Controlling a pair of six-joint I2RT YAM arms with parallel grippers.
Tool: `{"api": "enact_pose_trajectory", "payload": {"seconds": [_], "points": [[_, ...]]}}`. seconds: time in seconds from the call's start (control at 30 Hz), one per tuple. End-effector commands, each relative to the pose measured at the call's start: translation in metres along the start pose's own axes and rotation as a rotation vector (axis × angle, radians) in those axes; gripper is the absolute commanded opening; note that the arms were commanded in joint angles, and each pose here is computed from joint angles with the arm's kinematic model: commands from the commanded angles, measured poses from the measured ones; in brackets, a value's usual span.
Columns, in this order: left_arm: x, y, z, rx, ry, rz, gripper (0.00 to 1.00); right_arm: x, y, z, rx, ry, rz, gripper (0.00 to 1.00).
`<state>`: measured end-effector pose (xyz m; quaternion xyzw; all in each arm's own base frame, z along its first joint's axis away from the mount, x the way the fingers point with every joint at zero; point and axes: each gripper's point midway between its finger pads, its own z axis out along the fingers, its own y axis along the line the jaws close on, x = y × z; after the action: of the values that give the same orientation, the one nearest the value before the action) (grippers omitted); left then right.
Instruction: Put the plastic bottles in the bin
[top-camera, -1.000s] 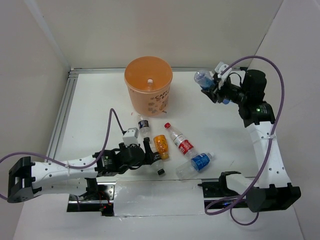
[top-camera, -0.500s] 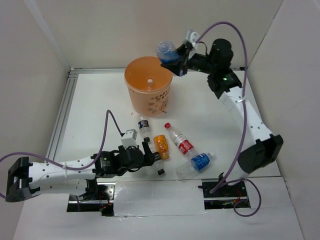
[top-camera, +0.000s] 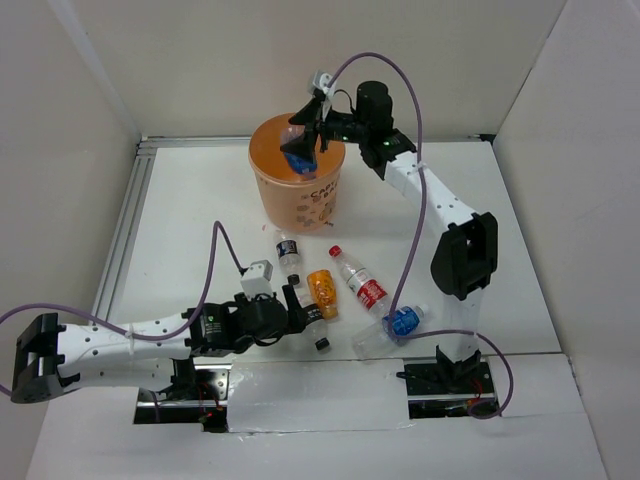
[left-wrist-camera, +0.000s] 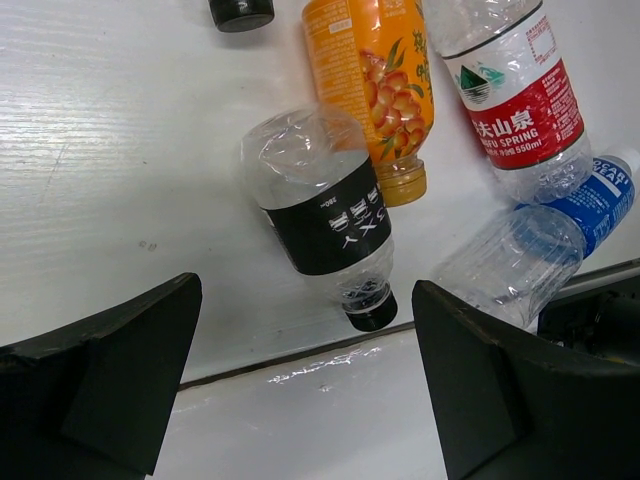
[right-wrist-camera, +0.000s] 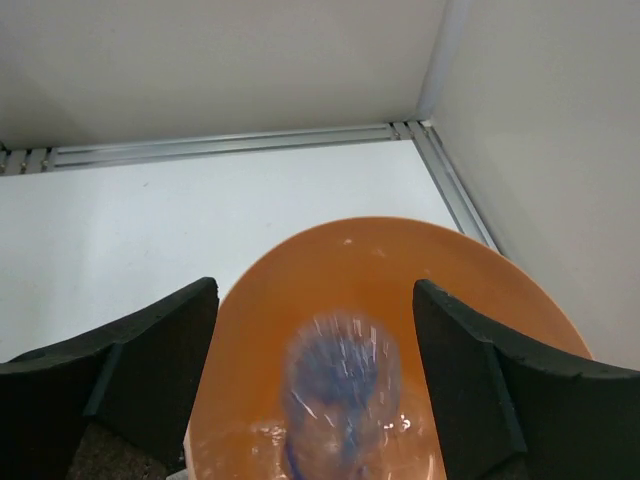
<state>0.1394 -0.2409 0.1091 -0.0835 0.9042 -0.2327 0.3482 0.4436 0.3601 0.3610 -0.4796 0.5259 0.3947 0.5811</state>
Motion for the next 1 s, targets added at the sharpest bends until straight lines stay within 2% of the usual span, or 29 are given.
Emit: {"api": "enact_pose_trajectory", "payload": {"seconds": [0.0,0.07,0.17,0.23,0.4,0.47,0.5,0.53,0.6,0.63,0.7,0.73,0.77,0.8,0.83,0.87,0.93,0.97], "points": [[-0.009,-0.003,0.0,-0.008,-0.047,-0.036,0.99,-0.037,-0.009,-0.003,0.017,-0.066,-0.086,0.86],[-0.011,-0.002,0.0,-0.01,-0.056,-0.037,0.99,-0.047,-0.009,-0.004,0.018,-0.076,-0.098,0.93],[-0.015,-0.003,0.001,-0.009,-0.078,-0.042,0.99,-0.058,-0.015,-0.01,0.047,-0.073,-0.098,0.94],[-0.022,-0.007,0.0,-0.011,-0.106,-0.025,0.99,-0.089,-0.02,-0.028,0.099,-0.089,-0.115,0.95],[-0.037,-0.012,0.006,-0.039,-0.156,0.002,0.99,-0.129,-0.051,-0.099,0.352,-0.047,-0.091,0.91],[-0.042,-0.012,0.012,-0.053,-0.16,0.027,0.99,-0.126,-0.05,-0.14,0.424,0.005,-0.057,0.88],[-0.047,-0.017,0.014,-0.043,-0.167,0.022,0.99,-0.121,-0.053,-0.158,0.477,0.037,-0.047,0.85],[-0.051,-0.012,0.021,-0.068,-0.169,0.031,0.99,-0.106,-0.051,-0.187,0.575,0.094,0.003,0.78],[-0.065,-0.007,0.03,-0.092,-0.185,0.01,0.99,-0.084,-0.042,-0.215,0.623,0.154,0.033,0.65],[-0.071,-0.008,0.034,-0.086,-0.193,0.019,0.99,-0.059,-0.03,-0.241,0.676,0.204,0.074,0.58],[-0.087,-0.003,0.045,-0.106,-0.205,-0.007,0.99,-0.04,0.0,-0.263,0.657,0.265,0.076,0.4],[-0.092,0.001,0.049,-0.119,-0.208,0.013,0.99,-0.003,0.013,-0.271,0.632,0.326,0.14,0.39],[-0.099,0.001,0.052,-0.123,-0.215,0.013,0.99,0.009,0.029,-0.27,0.59,0.346,0.163,0.39],[-0.111,0.012,0.063,-0.166,-0.224,0.018,0.99,0.036,0.057,-0.277,0.554,0.399,0.234,0.59],[-0.113,0.008,0.063,-0.147,-0.227,0.035,0.99,0.044,0.065,-0.279,0.548,0.411,0.234,0.6],[-0.12,0.006,0.067,-0.147,-0.24,0.046,0.99,0.052,0.076,-0.28,0.535,0.42,0.258,0.68],[-0.124,0.008,0.08,-0.154,-0.231,0.068,0.99,0.06,0.097,-0.285,0.532,0.427,0.27,0.79],[-0.13,0.005,0.084,-0.154,-0.241,0.086,0.99,0.077,0.107,-0.287,0.524,0.447,0.304,0.81]]}}
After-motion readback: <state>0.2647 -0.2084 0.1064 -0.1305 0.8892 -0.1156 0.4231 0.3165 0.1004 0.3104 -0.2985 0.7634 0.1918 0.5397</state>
